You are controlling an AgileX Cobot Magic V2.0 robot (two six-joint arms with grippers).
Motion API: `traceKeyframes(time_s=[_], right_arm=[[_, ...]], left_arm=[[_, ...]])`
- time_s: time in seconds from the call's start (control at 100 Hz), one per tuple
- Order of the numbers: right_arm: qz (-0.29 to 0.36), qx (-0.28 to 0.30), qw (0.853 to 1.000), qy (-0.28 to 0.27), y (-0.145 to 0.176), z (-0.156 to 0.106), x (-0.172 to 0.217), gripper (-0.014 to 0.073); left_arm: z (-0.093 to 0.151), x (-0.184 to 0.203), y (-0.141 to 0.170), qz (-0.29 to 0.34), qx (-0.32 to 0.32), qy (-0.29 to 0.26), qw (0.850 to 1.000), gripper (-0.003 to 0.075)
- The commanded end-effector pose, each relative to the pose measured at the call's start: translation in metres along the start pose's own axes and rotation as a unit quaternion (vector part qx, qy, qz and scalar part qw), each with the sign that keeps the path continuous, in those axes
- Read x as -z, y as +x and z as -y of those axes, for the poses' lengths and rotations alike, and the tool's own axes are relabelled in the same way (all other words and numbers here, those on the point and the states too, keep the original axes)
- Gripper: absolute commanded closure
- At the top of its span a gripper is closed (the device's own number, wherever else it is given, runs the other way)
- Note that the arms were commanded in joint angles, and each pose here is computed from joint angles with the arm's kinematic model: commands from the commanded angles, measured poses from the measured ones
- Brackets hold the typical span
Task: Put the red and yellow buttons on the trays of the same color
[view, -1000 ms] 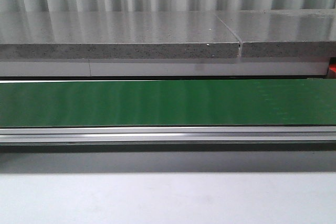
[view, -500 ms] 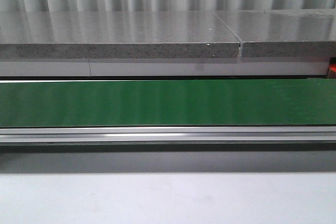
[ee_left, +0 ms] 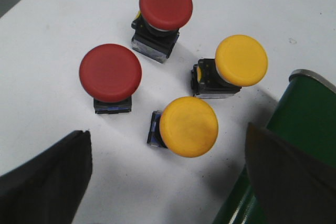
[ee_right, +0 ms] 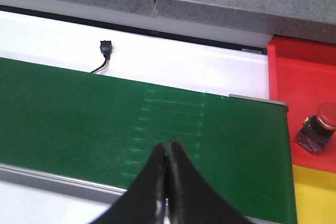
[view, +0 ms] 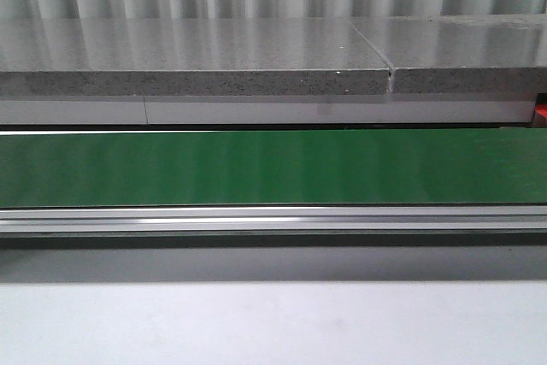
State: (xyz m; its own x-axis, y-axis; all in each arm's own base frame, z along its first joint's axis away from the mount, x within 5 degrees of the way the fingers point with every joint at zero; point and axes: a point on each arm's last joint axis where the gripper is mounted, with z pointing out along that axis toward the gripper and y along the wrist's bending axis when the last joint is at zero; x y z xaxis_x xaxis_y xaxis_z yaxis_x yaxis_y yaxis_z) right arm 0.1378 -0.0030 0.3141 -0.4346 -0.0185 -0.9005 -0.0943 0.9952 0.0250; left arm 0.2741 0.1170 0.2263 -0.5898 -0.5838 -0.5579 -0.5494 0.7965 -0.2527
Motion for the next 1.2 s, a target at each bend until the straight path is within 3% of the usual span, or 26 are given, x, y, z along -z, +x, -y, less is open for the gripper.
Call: traceKeyframes(time_s=[0.0, 1.09, 1.19], right_arm=[[0.041, -0.001, 0.999, 0.012, -0.013, 0.002, 0.004, 0.0666], [0.041, -0.001, 0.999, 0.012, -0.013, 0.002, 0.004, 0.0666], [0.041, -0.001, 0.999, 0.012, -0.013, 0.002, 0.004, 0.0666]], left_arm=[[0.004, 0.009, -0.015, 0.040, 0.007, 0.008, 0.999, 0.0156], [0.001, -0.045, -0.016, -0.047, 0.023, -0.004, 0.999, 0.0158], [0.001, -0.045, -0.016, -0.048, 0.027, -0.003, 0.998, 0.0219]])
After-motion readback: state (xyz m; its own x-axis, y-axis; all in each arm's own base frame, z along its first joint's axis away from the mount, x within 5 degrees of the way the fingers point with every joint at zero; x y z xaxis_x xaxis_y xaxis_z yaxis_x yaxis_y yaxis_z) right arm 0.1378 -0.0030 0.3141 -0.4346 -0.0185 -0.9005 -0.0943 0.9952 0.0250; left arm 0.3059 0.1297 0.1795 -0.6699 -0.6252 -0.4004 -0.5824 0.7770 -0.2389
